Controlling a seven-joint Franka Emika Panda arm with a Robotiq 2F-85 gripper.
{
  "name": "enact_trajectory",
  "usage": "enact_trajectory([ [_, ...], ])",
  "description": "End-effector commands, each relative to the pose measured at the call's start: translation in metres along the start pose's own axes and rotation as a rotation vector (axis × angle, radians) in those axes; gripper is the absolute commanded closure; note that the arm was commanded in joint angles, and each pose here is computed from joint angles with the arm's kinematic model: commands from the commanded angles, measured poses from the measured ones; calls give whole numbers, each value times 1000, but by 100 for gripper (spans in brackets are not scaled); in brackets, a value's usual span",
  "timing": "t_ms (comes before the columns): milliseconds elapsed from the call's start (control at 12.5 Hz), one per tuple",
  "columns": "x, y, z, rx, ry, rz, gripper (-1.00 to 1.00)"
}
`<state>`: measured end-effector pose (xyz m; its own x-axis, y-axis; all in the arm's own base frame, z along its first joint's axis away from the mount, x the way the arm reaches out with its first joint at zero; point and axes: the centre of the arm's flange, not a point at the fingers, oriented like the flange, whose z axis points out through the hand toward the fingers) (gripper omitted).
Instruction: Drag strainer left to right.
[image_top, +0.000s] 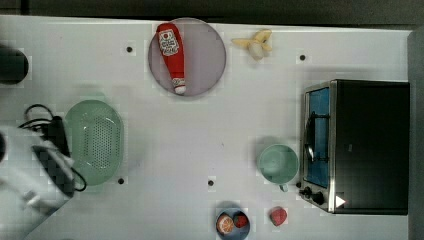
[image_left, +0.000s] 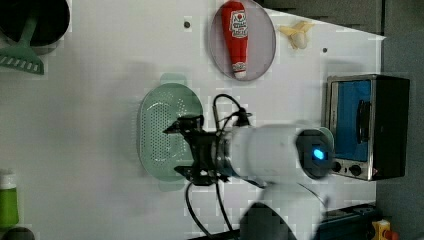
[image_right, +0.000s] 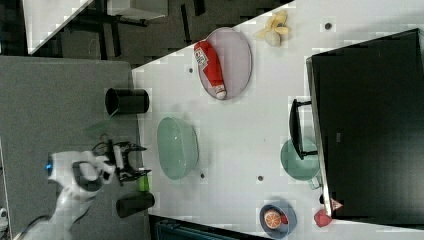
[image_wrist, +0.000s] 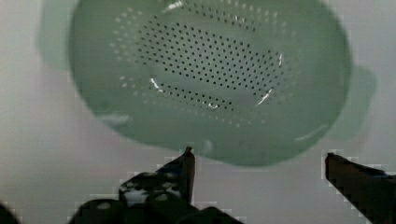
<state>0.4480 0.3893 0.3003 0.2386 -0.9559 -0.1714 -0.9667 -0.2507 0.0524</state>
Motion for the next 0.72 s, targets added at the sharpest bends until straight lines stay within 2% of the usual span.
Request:
enact_trajectory([
  [80, 55, -18, 61, -9, 9, 158, -100],
  [720, 102, -13, 119, -47, 84, 256, -100],
])
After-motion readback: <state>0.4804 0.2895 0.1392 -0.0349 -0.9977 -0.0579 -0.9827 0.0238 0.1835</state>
